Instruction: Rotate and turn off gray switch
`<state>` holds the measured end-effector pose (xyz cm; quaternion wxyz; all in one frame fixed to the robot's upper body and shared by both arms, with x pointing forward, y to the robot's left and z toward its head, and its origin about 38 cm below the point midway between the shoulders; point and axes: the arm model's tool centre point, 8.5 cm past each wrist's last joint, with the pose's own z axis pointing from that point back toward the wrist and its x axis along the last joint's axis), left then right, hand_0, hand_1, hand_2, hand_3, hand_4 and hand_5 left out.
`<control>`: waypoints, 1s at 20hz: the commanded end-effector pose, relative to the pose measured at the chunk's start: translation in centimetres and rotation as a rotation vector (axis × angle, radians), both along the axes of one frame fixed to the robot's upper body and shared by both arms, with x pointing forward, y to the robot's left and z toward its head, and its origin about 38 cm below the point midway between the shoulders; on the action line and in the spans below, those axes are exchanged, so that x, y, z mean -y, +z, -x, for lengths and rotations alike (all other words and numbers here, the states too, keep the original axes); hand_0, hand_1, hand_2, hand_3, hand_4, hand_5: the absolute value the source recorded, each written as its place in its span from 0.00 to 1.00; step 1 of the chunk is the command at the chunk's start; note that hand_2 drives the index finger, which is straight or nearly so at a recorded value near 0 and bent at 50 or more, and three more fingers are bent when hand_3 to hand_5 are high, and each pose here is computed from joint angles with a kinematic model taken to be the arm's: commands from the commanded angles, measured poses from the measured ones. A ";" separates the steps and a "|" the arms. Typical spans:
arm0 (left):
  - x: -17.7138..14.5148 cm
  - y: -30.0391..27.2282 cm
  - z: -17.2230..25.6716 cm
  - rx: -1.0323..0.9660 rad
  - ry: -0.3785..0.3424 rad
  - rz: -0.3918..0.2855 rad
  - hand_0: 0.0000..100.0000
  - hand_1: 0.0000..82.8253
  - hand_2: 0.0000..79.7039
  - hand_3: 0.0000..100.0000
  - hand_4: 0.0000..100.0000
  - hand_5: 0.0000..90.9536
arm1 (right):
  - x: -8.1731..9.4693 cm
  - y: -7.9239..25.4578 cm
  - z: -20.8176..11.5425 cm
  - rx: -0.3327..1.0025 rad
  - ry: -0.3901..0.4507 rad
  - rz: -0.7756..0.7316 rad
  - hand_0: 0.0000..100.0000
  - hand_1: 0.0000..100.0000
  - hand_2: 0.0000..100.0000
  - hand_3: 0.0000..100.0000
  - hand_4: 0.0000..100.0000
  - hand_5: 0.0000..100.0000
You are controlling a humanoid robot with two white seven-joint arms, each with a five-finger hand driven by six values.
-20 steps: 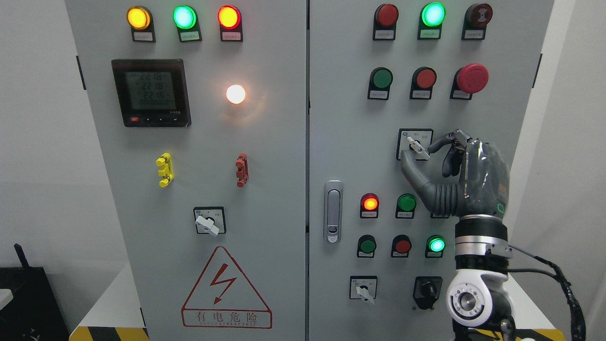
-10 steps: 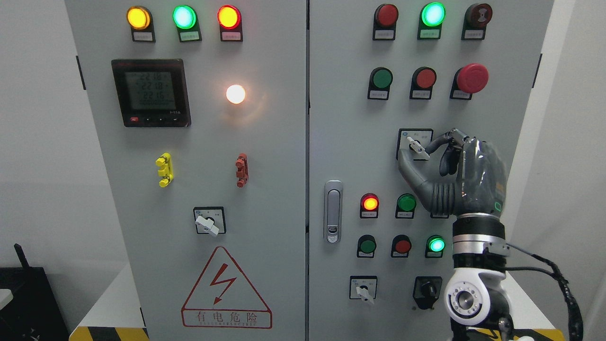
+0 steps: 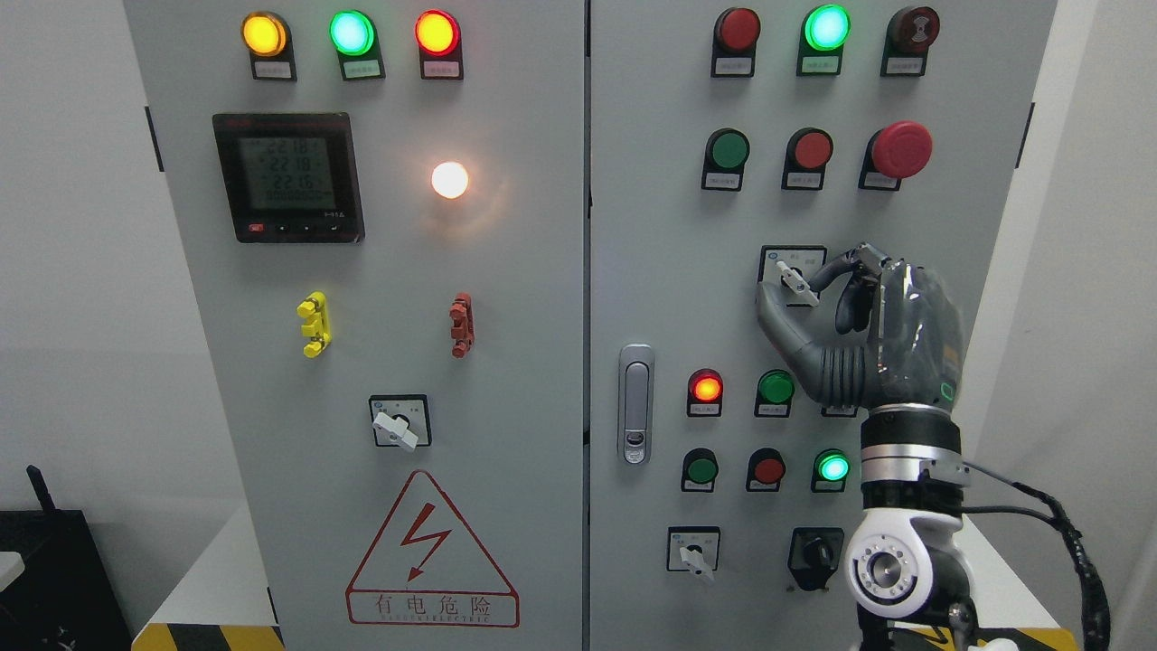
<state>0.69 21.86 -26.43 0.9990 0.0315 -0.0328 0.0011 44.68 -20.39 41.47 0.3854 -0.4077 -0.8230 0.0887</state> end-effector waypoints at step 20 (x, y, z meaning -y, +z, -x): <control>0.0 0.0 -1.5 0.035 0.027 0.001 0.12 0.47 0.00 0.00 0.00 0.00 | 0.2 0.2 -0.1 0.000 -0.007 -0.002 0.23 0.49 0.66 1.00 1.00 1.00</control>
